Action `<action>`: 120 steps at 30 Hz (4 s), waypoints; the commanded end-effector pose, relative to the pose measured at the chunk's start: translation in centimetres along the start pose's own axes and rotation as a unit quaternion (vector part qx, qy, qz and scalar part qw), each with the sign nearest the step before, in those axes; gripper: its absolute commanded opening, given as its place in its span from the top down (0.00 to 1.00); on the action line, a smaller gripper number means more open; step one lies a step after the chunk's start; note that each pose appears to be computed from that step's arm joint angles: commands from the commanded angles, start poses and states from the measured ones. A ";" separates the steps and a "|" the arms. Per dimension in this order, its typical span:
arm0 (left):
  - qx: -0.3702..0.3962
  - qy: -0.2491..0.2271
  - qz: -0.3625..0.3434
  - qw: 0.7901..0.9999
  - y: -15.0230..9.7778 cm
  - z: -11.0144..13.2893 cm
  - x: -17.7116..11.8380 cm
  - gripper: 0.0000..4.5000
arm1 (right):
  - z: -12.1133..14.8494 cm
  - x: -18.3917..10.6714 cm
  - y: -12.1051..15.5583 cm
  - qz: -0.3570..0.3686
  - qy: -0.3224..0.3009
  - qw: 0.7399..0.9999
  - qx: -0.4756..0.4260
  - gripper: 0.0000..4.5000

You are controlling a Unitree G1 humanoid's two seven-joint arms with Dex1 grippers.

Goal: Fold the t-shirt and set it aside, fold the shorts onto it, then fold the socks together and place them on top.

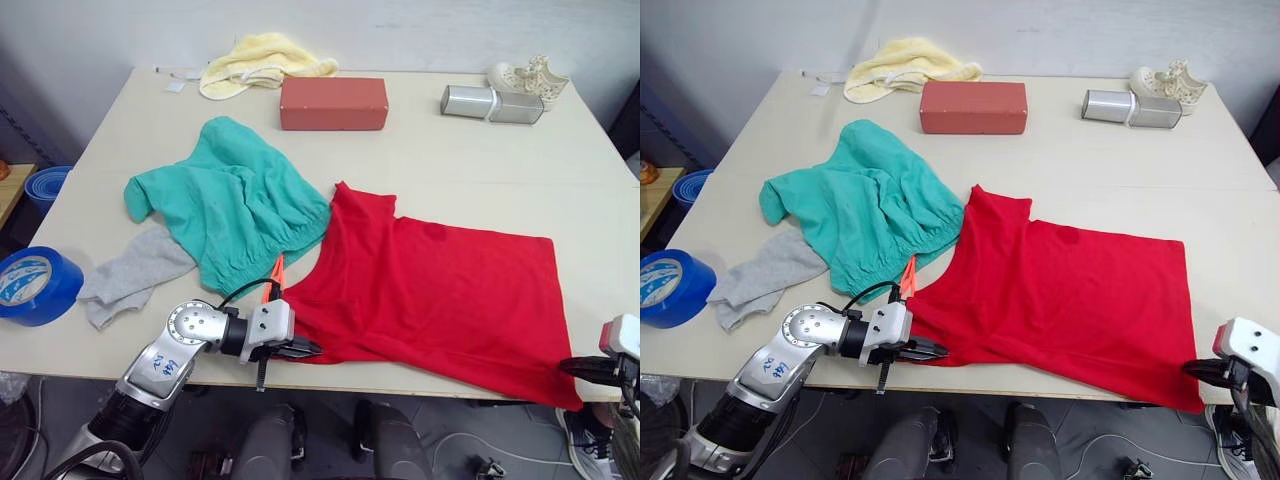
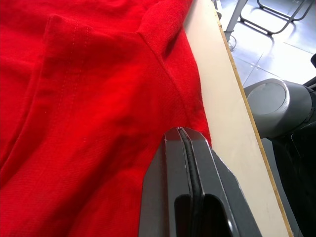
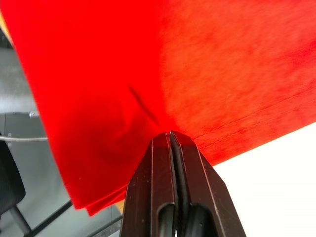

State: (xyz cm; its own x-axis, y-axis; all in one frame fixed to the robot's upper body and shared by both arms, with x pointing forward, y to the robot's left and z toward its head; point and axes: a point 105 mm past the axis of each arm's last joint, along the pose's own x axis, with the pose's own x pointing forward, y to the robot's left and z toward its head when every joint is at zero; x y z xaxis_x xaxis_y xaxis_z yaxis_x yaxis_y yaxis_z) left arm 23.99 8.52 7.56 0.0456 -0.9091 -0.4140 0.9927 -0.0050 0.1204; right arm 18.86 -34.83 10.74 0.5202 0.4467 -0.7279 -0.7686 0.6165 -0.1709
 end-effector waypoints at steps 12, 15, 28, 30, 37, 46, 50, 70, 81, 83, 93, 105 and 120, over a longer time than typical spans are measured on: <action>0.009 -0.013 -0.007 1.000 -0.4 0.7 0.4 1.00 | 1.4 1.4 1.2 0.050 0.001 0.998 -0.026 0.49; 0.009 -0.013 -0.006 1.000 -0.4 0.6 0.4 1.00 | 1.3 2.2 1.9 0.075 0.003 0.997 -0.023 0.54; -0.004 0.010 0.000 1.000 -0.2 -0.2 0.3 1.00 | 0.6 0.5 -0.4 0.027 0.033 0.997 -0.068 0.99; -0.011 0.022 -0.006 1.000 -0.3 -0.6 0.3 1.00 | 0.7 0.1 -1.0 0.019 0.034 0.996 -0.074 0.99; -0.021 0.049 -0.016 0.998 -0.5 -1.5 0.1 1.00 | 2.0 0.3 -2.3 -0.002 0.006 0.995 -0.097 0.99; -0.022 0.049 -0.012 0.998 -0.6 -1.6 0.1 1.00 | 1.5 0.9 -3.3 -0.014 0.024 0.994 -0.106 0.99; -0.013 0.037 -0.007 0.999 -0.5 -1.4 0.1 1.00 | 1.4 0.8 -3.7 -0.029 0.002 0.998 -0.053 0.95; 0.004 -0.054 0.036 0.998 1.5 1.5 1.0 1.00 | 7.5 6.3 6.0 0.032 -0.210 0.975 -0.058 0.99; -0.017 -0.004 0.136 0.991 4.0 -0.6 1.9 1.00 | 2.8 7.3 2.5 -0.100 -0.166 0.980 -0.043 0.99; -0.016 -0.001 0.148 0.989 4.2 -0.8 1.4 1.00 | 1.2 6.1 1.1 -0.140 -0.152 0.978 -0.039 0.99; 0.048 -0.109 0.155 0.981 4.1 2.6 -1.0 1.00 | 2.2 1.5 -1.9 -0.216 -0.224 0.949 -0.053 0.99; 0.032 -0.039 0.059 0.997 -0.2 -0.4 -0.7 1.00 | 2.1 3.5 4.7 -0.054 -0.171 0.982 -0.053 0.99; 0.010 0.003 0.112 0.994 1.3 -2.3 -1.9 1.00 | -4.2 1.6 -0.4 -0.198 -0.088 0.976 -0.023 0.99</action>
State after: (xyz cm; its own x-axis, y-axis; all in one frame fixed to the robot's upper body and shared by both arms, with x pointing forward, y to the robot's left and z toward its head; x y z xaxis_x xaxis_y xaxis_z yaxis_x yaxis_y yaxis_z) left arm 25.43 10.06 7.14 0.2503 -0.8976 -0.3629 0.9528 0.1619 0.2568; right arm 19.00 -35.49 6.91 0.8247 0.3451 -0.4482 -0.5388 0.7204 -0.4367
